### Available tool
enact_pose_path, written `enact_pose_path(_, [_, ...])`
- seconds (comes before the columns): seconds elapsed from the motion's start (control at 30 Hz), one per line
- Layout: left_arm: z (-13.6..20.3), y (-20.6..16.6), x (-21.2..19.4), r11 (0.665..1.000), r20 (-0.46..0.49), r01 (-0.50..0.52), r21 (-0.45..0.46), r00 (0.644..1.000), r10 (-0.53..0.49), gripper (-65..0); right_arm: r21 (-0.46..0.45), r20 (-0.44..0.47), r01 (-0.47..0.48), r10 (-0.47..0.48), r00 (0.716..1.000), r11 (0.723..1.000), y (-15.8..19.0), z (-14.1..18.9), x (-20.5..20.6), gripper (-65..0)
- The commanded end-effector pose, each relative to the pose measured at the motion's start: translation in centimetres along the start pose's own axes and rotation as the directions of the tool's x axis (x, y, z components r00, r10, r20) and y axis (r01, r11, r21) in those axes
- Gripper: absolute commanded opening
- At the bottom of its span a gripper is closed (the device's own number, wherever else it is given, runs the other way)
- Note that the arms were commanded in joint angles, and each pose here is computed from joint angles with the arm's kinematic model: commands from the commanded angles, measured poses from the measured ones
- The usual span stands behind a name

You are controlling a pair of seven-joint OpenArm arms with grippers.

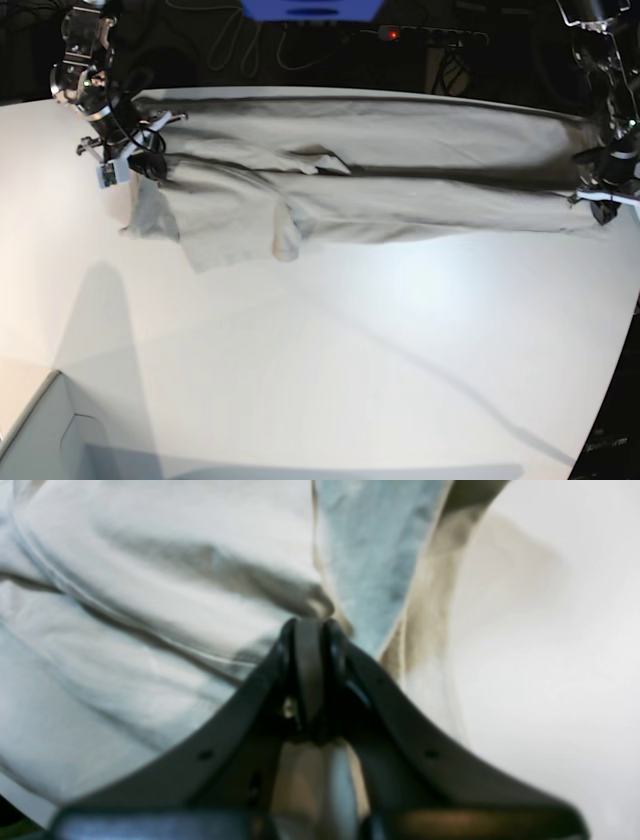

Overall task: Layout the t-shirt on the table in an organized manner, then fold the t-shirt properly
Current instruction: 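Lay the folded strip down and open both grippers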

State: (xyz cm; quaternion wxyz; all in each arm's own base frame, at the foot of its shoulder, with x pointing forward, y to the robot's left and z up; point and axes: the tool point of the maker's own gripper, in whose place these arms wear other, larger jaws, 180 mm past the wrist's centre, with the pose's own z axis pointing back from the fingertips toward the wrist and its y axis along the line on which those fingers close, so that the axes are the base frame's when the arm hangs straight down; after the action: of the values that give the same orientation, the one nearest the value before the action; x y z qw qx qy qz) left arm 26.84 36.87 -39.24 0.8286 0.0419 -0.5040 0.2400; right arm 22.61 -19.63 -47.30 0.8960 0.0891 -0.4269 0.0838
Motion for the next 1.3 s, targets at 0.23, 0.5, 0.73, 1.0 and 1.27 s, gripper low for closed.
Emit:
enact_pose_path(0.23, [-0.5,2.4,-2.8,0.998,-0.069,-0.022,0.054,0.997,0.025,-62.7,0.006,-0.031,-0.024,0.025,0.999,1.0,-0.3,0.2,-0.4,-65.0])
enact_pose_path(0.5, [0.8,1.5,-2.4,0.999,-0.044,-0.014,0.035,0.999,0.016,-32.0,0.005,-0.025,-0.027,0.027,0.999,1.0,-0.3,0.2,-0.2,-50.8])
enact_pose_path(0.73, [2.6,2.3,1.2,0.997,0.073,-0.035,0.062,0.997,0.03,-30.4,0.004,-0.017,-0.03,0.03,0.999,1.0,-0.3,0.2,0.1,-49.5])
enact_pose_path(1.0, [1.1,2.7,-0.5,0.994,0.02,-0.08,0.079,0.997,0.079,-30.4,-0.009,0.023,-0.061,0.062,0.998,0.998,-0.6,0.5,1.9,-49.0])
enact_pose_path(1.27, [0.0,3.8,-4.8,0.985,-0.123,-0.121,0.122,0.983,0.136,-30.4,-0.032,0.085,-0.13,0.133,0.988,0.991,-0.6,2.0,4.8,-49.0])
